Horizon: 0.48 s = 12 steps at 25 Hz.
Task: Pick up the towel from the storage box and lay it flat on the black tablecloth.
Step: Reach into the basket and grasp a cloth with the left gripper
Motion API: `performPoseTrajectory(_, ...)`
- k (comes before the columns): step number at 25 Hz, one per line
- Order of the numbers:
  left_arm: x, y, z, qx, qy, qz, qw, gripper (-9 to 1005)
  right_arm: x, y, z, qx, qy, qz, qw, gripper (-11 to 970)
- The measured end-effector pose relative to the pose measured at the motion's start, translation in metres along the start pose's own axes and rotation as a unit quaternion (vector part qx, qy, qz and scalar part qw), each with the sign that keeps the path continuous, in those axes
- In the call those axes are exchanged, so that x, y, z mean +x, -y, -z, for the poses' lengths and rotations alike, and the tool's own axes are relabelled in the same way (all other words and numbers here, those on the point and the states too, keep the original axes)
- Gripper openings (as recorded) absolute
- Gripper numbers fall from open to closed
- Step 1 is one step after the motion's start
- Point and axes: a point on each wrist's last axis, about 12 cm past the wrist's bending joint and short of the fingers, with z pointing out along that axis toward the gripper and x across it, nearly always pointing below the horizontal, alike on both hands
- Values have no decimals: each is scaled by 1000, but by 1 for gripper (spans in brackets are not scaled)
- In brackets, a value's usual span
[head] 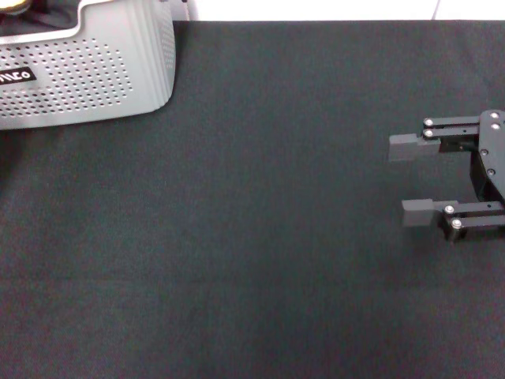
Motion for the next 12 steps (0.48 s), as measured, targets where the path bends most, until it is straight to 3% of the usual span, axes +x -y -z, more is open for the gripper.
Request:
performPoseTrajectory(4,11,3,-8,-32,2,-8,999,669,-1,1,-1,-1,0,2,1000,632)
performPoseTrajectory(12,22,12,-33,-20,-3,-10,1000,669,1,-1,0,1,1,-1,1000,632)
